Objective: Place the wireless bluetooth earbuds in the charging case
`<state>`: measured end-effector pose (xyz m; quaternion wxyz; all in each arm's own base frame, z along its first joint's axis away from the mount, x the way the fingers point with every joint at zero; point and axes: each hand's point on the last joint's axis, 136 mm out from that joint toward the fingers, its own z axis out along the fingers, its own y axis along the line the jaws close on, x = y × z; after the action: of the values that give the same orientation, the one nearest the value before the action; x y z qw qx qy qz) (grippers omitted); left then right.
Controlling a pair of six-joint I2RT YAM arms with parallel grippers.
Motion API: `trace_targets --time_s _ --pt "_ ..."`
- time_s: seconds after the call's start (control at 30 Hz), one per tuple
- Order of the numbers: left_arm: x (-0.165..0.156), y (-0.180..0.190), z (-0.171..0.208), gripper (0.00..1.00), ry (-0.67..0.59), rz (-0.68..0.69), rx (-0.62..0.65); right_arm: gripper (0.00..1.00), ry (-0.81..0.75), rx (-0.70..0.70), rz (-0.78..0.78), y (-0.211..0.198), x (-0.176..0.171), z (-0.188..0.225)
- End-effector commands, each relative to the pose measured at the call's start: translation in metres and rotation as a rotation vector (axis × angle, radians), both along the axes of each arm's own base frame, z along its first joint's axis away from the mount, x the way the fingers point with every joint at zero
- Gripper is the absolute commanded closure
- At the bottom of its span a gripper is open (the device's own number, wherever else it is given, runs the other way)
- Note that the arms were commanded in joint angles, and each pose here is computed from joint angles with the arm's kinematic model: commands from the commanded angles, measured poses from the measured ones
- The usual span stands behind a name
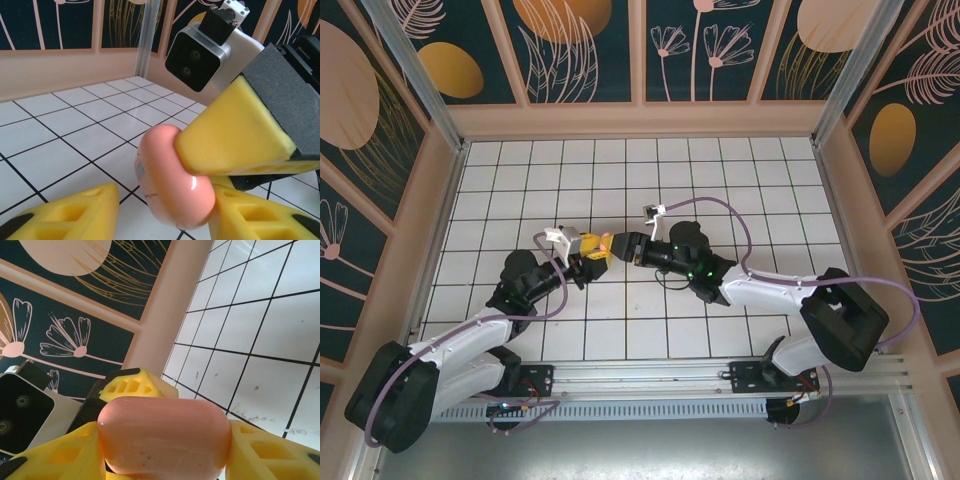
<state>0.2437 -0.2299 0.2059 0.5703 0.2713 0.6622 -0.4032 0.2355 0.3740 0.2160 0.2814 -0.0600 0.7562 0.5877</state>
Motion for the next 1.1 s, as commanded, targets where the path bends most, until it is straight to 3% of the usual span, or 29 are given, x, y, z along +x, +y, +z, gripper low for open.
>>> trace_targets --time_s 0.0,0.27,0.4,0.6,0.87,1.07 --pt "-0.004 -0.002 0.019 0.52 -0.056 -0.019 -0.042 0.47 -0.044 0.077 0.045 0.011 -0.004 0.028" --pt "-0.005 -0.003 0.023 0.64 -0.059 -0.028 -0.057 0.47 -0.053 0.081 0.075 0.015 -0.007 0.028" --pt "-0.008 -0.004 0.023 0.74 -0.06 -0.044 -0.056 0.46 -0.078 0.068 0.053 0.01 -0.006 0.031" --pt "-0.012 -0.008 0.023 0.8 -0.063 -0.077 -0.051 0.42 -0.142 0.048 0.007 -0.004 -0.005 0.04" --pt "-0.02 -0.012 0.026 0.82 -0.058 -0.134 -0.063 0.28 -0.316 -0.02 -0.072 -0.035 -0.009 0.059" --pt "-0.035 -0.019 0.035 0.81 -0.073 -0.235 -0.083 0.25 -0.569 -0.11 -0.06 -0.059 -0.022 0.073"
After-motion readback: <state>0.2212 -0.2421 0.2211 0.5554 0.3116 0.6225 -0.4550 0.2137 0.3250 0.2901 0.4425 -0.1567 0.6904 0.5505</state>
